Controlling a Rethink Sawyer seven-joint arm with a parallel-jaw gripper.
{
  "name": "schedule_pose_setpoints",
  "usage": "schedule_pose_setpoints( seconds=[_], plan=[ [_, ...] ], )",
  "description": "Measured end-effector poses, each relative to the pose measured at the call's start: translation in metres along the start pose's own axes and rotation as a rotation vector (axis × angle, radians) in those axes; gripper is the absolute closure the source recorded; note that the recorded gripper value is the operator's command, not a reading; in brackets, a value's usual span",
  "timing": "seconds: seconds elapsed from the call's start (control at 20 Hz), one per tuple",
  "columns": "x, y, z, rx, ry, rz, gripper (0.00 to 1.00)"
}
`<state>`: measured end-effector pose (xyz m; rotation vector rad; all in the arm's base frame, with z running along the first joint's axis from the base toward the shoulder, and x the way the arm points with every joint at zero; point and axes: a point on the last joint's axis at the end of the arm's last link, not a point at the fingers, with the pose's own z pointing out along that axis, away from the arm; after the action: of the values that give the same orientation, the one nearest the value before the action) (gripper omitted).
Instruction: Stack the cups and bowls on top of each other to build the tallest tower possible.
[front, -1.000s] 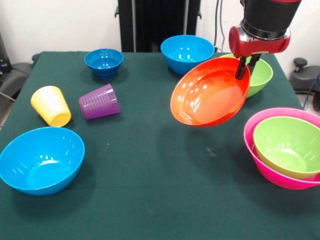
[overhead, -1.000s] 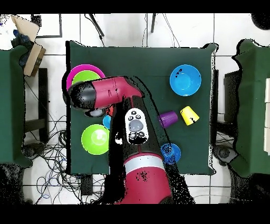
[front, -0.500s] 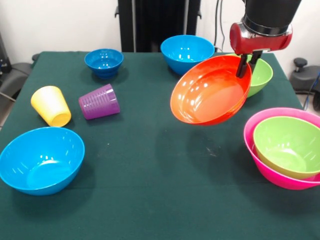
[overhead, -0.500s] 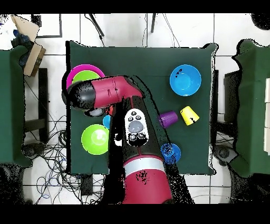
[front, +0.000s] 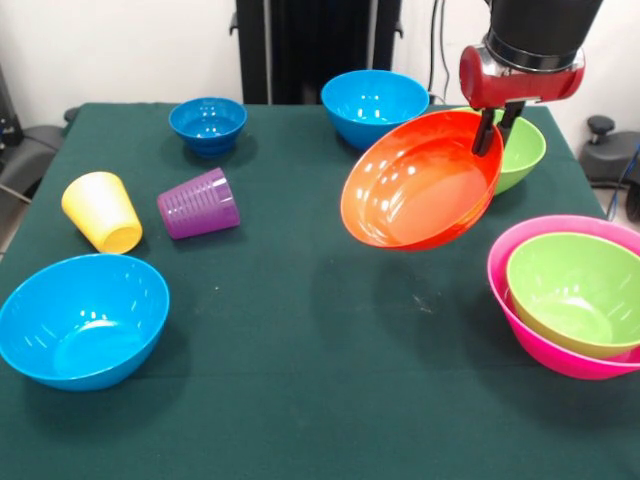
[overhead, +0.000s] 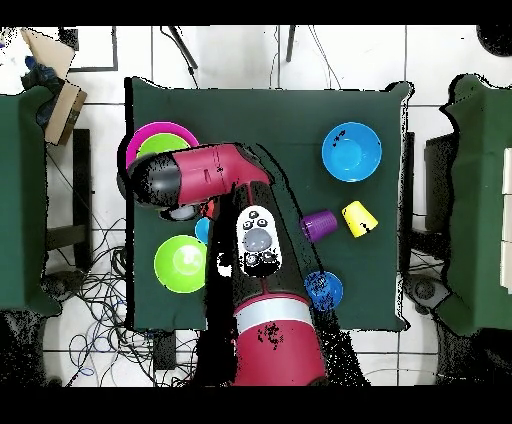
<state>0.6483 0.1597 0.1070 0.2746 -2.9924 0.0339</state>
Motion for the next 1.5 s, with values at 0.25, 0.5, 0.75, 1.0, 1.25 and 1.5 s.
schedule_pose_setpoints(
  seconds=[0.25,0.5,0.75,1.0,1.25,1.5],
  plan=[
    [0.002,0.000,-0.002,0.001,0.000,-0.001,1.00],
    [0.003,0.000,-0.010,0.005,-0.010,-0.001,1.00],
    [0.006,0.000,-0.021,0.010,-0.020,-0.003,1.00],
    [0.014,0.001,-0.026,0.013,-0.017,-0.006,1.00],
    [0.019,0.002,-0.026,0.013,-0.010,-0.008,1.00],
    [0.026,0.003,-0.026,0.014,-0.001,-0.010,1.00]
  ],
)
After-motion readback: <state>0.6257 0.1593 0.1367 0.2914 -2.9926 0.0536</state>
